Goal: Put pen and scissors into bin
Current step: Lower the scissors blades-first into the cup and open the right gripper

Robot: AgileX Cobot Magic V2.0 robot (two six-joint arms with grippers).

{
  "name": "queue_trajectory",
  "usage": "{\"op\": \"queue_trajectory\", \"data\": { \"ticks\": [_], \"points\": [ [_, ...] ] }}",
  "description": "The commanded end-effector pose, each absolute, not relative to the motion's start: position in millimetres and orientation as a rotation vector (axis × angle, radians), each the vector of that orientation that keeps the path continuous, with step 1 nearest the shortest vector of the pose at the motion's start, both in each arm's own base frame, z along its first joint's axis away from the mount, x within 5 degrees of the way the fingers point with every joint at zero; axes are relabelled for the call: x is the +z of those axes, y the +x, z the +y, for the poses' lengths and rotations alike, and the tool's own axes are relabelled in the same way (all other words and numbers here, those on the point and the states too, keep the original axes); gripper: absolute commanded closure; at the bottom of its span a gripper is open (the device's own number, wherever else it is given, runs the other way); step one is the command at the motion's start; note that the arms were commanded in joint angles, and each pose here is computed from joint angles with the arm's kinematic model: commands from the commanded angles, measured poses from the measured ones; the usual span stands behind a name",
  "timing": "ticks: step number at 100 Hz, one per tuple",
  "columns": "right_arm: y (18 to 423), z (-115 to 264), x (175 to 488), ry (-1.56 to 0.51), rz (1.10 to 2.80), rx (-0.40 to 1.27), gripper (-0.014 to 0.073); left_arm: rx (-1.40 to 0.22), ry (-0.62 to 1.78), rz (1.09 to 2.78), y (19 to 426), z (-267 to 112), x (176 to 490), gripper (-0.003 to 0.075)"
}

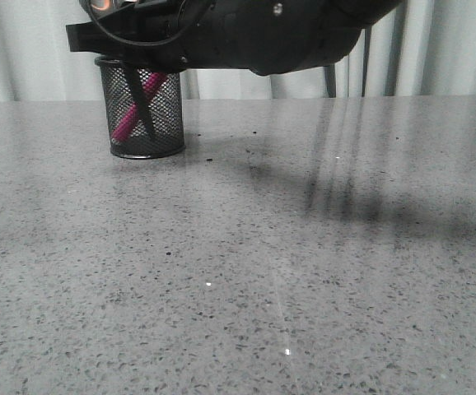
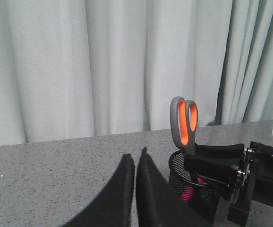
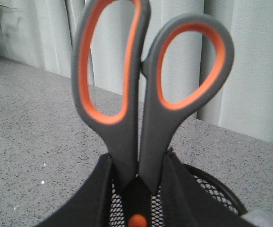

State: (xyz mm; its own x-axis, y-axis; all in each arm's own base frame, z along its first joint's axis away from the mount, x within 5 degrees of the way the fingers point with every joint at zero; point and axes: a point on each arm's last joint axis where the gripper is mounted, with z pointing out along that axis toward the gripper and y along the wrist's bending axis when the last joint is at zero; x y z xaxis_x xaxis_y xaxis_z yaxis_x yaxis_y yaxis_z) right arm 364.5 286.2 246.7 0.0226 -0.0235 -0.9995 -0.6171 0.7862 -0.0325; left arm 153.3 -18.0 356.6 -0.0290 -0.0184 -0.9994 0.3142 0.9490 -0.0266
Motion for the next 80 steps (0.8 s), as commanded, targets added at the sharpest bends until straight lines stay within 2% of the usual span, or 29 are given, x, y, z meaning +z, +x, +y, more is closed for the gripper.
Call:
{"op": "queue_trajectory", "data": {
  "ticks": [1,8,25,32,57,80],
  "points": [
    [360,280,287,-0.491,1.341,0.513,0.0650,-0.298,0.211,1.536,151,-19,369,0.0739],
    [360,280,287,-0.490,1.338,0.514,0.0585,-0.298,0.211,1.536,151,-19,369,0.0739],
    [360,280,289,-0.486,1.326,0.515,0.0324,-0.297,0.210,1.536,151,-18,369,0.0739],
    [360,280,290,-0.481,1.313,0.518,0.0258,-0.297,0.210,1.536,151,-18,369,0.0740],
    [356,277,303,-0.466,1.273,0.524,0.0244,-0.297,0.210,1.536,151,-18,369,0.0740],
    [340,256,348,-0.422,1.181,0.525,0.0247,-0.286,0.214,1.539,152,-18,368,0.0739]
  ]
}}
